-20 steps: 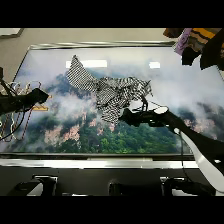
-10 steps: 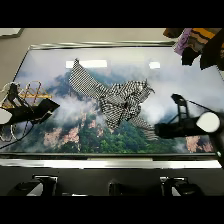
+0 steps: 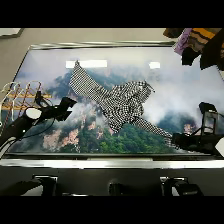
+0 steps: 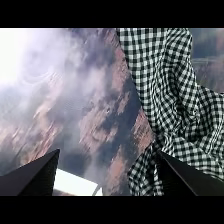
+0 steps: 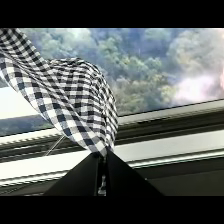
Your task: Fold the clothes and pants, and hang the long-sleeved shirts on hangers.
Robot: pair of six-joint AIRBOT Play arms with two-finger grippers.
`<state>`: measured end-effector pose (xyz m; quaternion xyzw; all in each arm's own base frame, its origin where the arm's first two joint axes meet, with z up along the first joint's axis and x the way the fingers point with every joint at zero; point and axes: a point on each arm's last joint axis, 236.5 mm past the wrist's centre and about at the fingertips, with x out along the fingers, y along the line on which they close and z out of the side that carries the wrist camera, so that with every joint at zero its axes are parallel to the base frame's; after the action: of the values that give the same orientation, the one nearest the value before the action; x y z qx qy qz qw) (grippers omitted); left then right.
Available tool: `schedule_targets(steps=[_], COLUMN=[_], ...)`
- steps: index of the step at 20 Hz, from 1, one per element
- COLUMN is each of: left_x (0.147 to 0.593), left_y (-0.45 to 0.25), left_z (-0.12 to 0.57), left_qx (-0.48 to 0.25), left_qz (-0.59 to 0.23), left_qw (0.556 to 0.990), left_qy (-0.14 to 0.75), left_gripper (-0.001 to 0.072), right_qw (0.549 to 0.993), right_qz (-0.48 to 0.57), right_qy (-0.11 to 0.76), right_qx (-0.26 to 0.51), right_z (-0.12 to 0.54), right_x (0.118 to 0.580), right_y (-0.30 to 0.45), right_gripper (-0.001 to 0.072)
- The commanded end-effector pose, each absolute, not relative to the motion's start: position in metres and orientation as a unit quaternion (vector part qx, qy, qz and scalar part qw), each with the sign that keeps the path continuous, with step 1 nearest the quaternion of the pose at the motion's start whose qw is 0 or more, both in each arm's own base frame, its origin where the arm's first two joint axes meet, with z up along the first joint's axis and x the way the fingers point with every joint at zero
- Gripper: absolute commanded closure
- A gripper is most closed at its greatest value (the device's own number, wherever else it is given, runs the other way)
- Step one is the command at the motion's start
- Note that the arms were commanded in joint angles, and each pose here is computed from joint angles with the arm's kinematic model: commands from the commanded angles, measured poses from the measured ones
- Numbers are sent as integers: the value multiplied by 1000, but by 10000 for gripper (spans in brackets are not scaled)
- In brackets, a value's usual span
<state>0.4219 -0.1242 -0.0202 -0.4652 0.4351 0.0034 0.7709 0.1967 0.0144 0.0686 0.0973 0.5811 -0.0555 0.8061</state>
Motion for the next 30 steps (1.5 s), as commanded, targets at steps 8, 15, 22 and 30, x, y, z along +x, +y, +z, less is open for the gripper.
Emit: schedule_targets(steps=[8,15,22,30], left_x=[523,551,555,571], left_y=[-168,-181,-184,-187], left_z=[-70,-88,-103,57], left_qx=[-479,-509,-514,-403], left_qz=[-20,-13,-8,-154], left_qw=[758,742,735,825], left_qy=[442,435,443,366], left_gripper=[-1,0,687,681], right_qw=[804,803,808,884], right_qz=[-81,-85,-85,16], right_qy=[579,578,570,384], right_qx=[113,117,121,267], right_z=[67,67,69,112], right_x=[194,194,198,307], right_y=[8,8,9,65], right_gripper=[673,672,672,673])
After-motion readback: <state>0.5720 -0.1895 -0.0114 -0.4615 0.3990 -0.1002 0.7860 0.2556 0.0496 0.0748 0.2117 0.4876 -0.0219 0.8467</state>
